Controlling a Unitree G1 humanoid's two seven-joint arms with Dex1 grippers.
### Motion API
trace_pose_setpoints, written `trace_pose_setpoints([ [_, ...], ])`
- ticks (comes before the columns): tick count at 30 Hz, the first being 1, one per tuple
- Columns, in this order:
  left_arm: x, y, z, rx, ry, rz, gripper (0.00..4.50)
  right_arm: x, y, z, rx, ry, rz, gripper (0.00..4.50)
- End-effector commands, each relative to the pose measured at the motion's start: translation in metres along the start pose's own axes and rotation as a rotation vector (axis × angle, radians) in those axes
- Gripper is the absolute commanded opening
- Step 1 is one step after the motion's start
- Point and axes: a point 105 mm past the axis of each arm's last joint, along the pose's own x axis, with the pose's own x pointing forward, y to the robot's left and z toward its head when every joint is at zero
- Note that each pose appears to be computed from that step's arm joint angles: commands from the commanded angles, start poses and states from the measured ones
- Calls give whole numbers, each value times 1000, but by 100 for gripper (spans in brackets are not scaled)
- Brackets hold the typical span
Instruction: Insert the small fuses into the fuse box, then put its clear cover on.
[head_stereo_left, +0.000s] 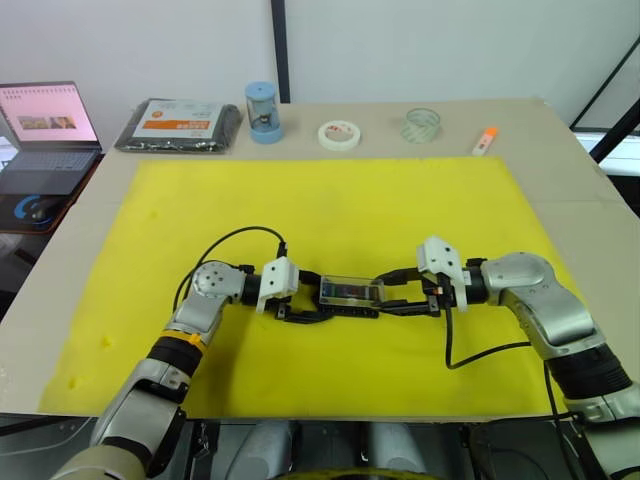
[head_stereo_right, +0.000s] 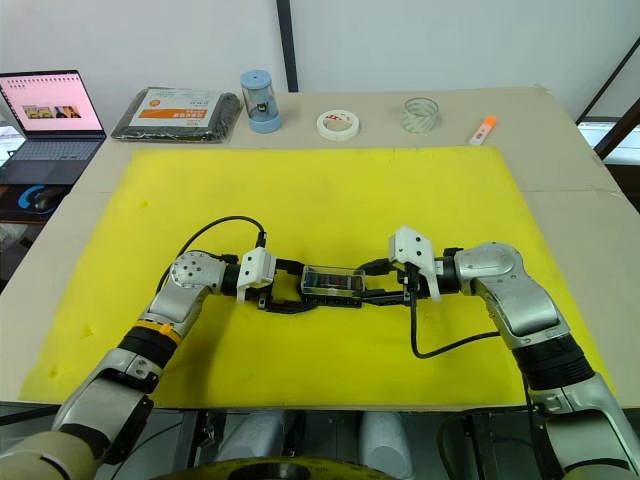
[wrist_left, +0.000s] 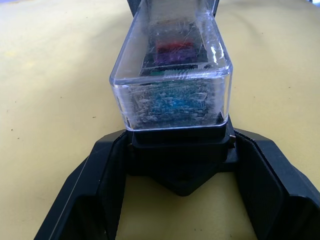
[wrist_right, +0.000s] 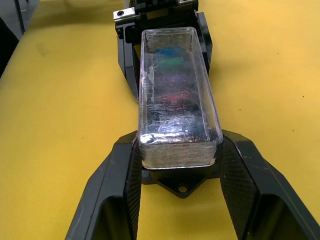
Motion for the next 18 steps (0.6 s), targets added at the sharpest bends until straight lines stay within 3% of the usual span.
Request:
trace_pose_setpoints([
  [1,-6,0,-6,-7,26,11,274,1,1,-4,8,50,9,183],
  [18,-7,0,-6,-6,28,14,274,0,3,-10,-30,93,18,183],
])
